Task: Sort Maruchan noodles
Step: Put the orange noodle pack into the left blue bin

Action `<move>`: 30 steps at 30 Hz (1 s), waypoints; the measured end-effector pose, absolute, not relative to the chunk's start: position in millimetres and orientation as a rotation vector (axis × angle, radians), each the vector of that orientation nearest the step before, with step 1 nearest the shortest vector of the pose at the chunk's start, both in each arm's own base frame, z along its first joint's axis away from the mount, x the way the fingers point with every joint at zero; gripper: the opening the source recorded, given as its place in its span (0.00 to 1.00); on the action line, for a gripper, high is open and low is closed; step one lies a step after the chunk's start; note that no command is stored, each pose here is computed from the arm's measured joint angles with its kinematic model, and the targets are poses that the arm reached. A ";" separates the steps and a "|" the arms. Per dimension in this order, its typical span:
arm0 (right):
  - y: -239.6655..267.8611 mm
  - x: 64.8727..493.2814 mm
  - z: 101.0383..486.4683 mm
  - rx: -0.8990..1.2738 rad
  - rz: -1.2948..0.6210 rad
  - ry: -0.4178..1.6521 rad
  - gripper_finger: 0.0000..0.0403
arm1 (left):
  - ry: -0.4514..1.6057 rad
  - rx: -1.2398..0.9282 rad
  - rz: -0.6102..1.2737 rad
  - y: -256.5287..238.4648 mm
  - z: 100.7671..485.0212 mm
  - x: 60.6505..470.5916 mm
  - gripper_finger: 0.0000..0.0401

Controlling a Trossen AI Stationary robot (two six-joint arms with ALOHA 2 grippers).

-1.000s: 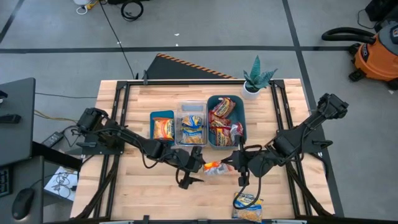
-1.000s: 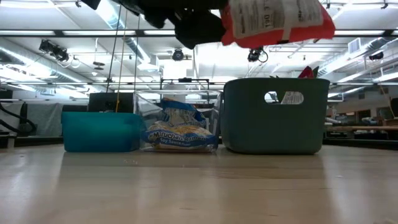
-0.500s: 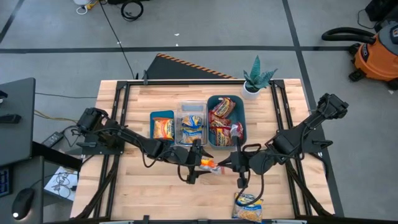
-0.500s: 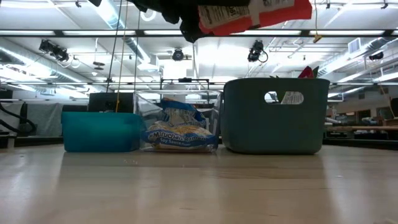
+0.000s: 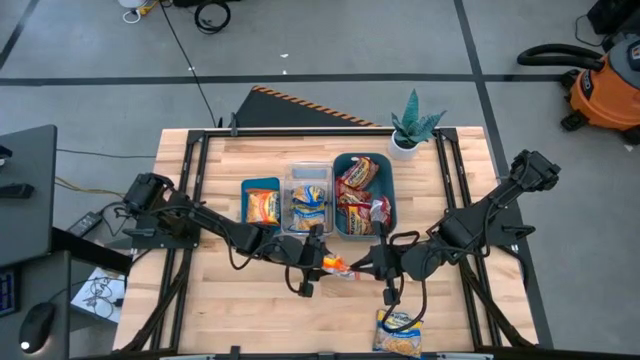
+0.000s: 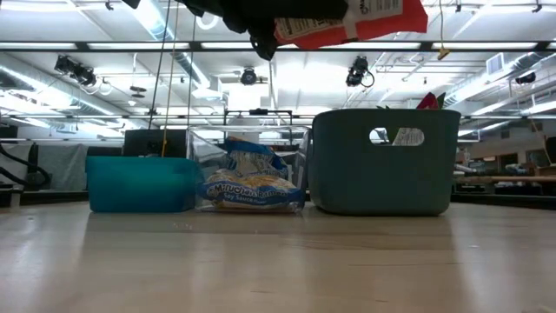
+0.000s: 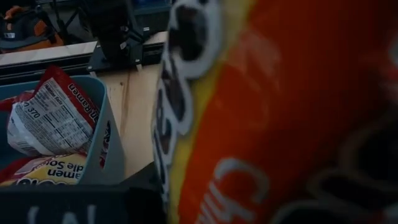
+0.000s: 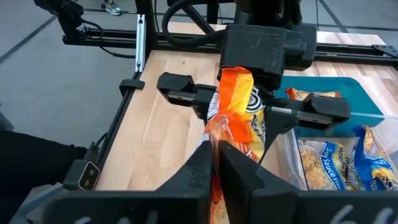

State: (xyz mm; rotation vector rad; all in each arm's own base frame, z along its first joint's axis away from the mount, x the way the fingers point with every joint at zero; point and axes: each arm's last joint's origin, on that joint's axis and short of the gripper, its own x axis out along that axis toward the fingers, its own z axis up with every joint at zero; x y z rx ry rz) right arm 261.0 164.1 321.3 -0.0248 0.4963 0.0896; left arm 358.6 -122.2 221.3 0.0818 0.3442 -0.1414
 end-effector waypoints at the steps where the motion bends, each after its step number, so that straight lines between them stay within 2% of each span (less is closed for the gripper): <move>1: 164.2 260.9 321.3 -0.023 0.090 0.497 0.09 | 0.344 0.081 -0.141 -122.2 221.5 358.6 0.36; 9: 163.6 257.1 325.6 0.041 0.105 0.495 0.22 | 0.399 0.095 -0.141 -119.3 228.8 349.6 0.31; 16: 158.6 234.0 344.3 0.072 0.081 0.456 0.37 | 0.582 0.112 -0.119 -109.0 251.4 313.8 0.31; 25: 171.3 218.8 338.7 0.053 0.013 0.480 0.40 | 0.740 0.189 0.138 -93.8 273.4 263.0 0.31; 30: 180.9 220.5 331.4 0.036 0.018 0.492 0.39 | 0.794 0.244 0.375 -80.9 276.6 241.0 0.31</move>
